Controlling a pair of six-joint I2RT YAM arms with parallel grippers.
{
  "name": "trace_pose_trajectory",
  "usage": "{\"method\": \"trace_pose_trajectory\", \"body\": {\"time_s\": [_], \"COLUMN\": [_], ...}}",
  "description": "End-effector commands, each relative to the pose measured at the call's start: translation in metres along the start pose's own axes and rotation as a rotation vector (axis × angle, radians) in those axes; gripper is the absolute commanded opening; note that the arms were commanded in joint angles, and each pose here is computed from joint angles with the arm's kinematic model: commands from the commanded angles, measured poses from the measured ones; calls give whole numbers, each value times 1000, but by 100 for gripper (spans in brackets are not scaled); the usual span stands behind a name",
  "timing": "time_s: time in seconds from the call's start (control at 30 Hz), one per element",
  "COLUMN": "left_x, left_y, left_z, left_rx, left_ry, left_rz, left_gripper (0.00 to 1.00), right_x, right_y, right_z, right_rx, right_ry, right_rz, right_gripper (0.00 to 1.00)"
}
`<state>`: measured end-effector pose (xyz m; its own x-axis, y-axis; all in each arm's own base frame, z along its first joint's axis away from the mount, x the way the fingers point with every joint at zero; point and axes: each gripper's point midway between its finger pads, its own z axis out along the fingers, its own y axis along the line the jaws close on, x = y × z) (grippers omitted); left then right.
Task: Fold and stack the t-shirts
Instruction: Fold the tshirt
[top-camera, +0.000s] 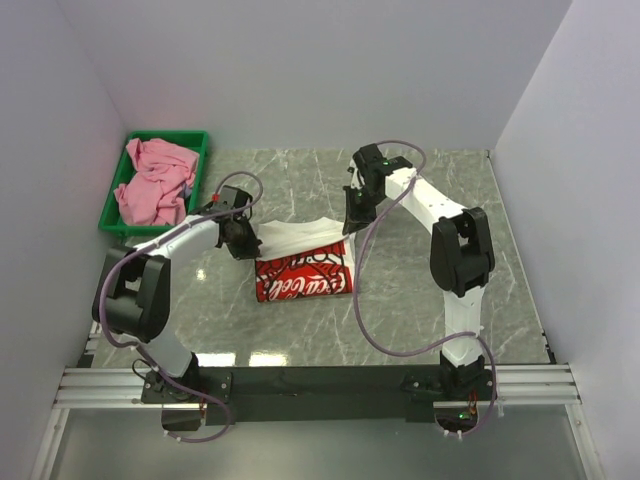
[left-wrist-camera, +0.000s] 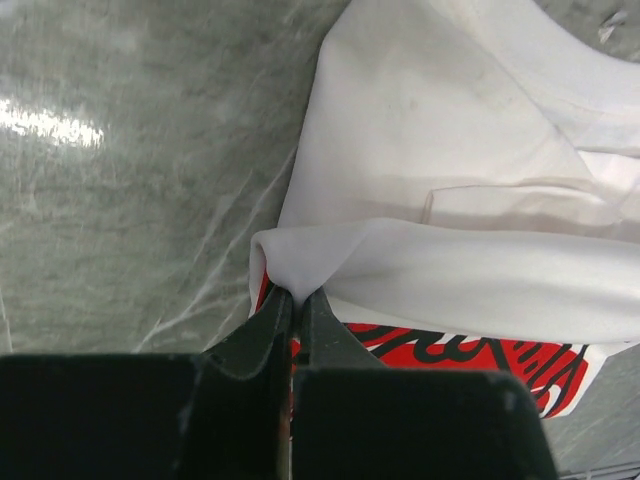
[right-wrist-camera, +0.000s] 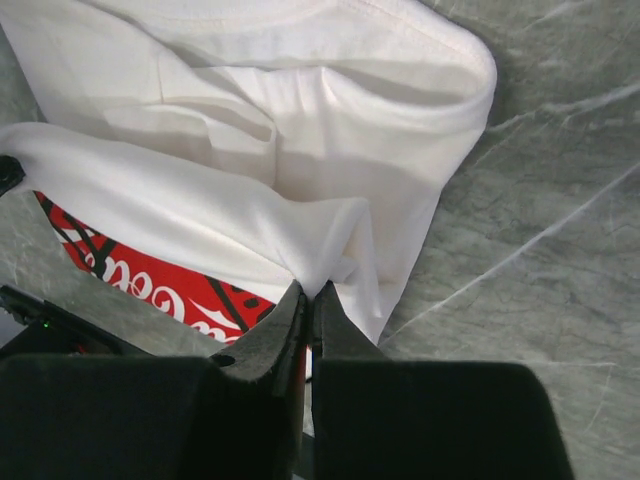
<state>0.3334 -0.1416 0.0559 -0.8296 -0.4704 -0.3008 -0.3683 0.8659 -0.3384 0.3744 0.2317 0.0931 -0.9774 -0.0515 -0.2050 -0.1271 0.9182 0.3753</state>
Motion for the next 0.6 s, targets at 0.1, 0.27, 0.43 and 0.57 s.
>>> {"method": "trace_pose_trajectory", "body": {"time_s": [0.1,0.27,0.43,0.57], "left_x": [-42,-55,-56,-54], "left_y": [-14,-36,-52,-57], "left_z": [-14,-46,-56,-46], "left_rx": [40,134,210,223], "left_ry": [-154,-223,-241,-228], "left_rz": [33,62,117,145], "left_gripper": [1,1,1,1], "right_x": [-14,-3,6,5], "right_y": [-14,-21,-28,-35], "right_z": [-10,-16,-26,-28], "right_rx": [1,-6,-10,-3], "right_ry": [-104,-154,-209,-250], "right_rz": [22,48,86,115], "right_gripper": [0,0,0,0]}}
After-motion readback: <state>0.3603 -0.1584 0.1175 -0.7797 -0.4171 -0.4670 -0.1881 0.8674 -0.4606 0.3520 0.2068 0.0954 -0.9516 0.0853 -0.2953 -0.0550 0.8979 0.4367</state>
